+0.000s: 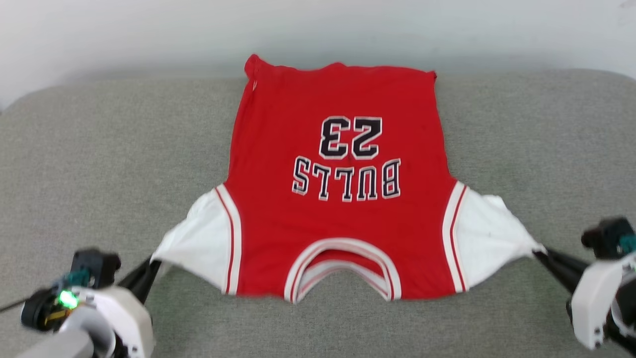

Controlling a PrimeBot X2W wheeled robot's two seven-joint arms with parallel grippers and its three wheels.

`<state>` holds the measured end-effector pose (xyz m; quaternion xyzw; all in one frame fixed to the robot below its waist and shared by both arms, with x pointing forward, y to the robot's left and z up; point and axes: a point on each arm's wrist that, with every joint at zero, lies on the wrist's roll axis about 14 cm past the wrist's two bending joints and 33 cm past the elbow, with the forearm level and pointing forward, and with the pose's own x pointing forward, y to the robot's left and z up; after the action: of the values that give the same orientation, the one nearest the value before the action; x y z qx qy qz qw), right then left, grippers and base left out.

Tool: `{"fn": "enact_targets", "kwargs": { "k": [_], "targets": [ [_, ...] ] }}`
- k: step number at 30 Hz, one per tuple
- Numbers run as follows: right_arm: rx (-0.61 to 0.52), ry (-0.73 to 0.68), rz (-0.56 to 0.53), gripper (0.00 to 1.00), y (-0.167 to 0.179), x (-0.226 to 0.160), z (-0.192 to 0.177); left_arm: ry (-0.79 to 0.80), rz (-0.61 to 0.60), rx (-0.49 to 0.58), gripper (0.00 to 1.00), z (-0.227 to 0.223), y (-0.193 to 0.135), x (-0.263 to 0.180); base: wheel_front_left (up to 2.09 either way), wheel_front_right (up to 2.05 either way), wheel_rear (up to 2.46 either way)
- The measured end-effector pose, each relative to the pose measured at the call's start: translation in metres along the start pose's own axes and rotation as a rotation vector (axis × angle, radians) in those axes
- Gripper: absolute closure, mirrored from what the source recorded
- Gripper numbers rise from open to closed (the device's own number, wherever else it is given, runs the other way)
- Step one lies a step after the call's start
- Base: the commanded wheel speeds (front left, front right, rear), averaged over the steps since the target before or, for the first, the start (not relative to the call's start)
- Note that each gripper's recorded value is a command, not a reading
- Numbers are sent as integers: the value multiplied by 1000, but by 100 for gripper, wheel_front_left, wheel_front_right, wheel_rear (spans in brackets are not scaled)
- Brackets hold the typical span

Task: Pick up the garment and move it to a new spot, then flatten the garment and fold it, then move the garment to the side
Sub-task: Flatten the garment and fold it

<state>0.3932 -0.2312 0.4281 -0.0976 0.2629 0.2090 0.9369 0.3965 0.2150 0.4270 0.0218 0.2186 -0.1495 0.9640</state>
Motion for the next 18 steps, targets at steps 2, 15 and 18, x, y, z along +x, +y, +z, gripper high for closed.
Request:
{"fn": "enact_targets", "kwargs": {
  "k": [2, 15, 18],
  "targets": [
    [27, 24, 2, 100, 6, -13, -16, 29, 7, -14, 100, -13, -3, -12, 0, 0, 0],
    [164, 230, 18, 100, 48, -68, -98, 200, 16, -119, 100, -77, -26, -71, 0, 0, 0],
    [172, 264, 28, 100, 56, -73, -103, 194, 26, -117, 100, -73, -25, -72, 0, 0, 0]
  ]
}}
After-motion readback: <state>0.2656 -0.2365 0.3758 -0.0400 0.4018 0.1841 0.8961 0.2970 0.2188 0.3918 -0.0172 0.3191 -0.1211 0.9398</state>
